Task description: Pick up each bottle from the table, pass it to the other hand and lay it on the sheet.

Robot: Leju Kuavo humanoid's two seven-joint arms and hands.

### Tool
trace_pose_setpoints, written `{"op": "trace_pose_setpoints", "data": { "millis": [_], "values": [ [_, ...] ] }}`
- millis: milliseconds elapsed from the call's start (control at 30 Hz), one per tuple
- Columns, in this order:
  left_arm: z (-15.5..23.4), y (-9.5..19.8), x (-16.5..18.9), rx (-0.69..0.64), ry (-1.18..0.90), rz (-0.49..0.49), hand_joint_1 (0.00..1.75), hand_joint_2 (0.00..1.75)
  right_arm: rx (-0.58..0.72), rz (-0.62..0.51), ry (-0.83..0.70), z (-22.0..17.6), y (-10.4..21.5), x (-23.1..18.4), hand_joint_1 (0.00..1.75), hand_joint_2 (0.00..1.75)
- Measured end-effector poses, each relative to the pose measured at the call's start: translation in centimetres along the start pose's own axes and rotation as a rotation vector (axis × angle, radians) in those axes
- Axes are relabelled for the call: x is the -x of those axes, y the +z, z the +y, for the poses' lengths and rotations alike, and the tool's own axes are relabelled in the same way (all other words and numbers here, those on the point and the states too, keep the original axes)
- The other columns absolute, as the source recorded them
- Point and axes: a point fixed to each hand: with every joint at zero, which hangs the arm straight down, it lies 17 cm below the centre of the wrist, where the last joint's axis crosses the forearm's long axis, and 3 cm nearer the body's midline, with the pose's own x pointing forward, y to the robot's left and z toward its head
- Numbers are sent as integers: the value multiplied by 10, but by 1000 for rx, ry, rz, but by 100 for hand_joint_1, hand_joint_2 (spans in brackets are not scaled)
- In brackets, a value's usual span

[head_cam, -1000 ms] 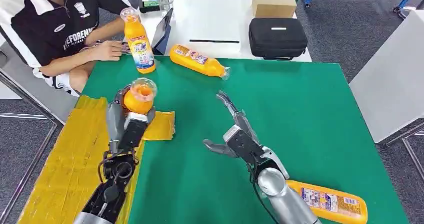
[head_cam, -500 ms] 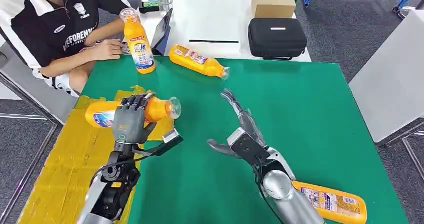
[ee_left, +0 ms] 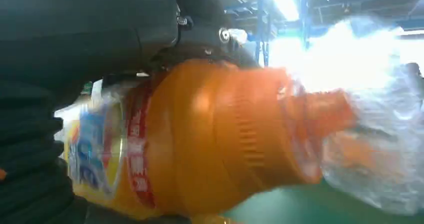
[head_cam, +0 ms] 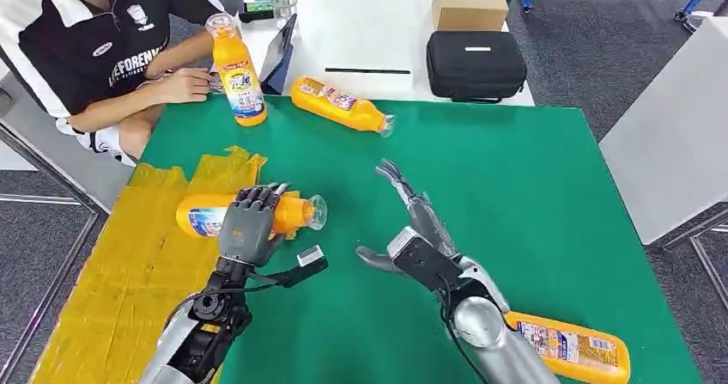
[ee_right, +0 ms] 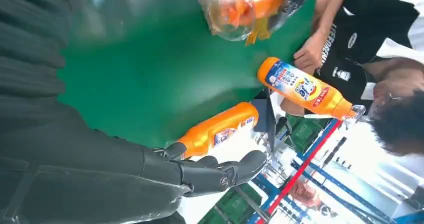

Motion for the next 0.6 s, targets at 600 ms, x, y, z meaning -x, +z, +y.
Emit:
{"op": "trace_pose_setpoints", "data": {
  "millis": [600],
  "values": [
    [-23,11,14,76,132,81,0,175,-90,-70,228,10,6,-10,0,175]
  ]
}}
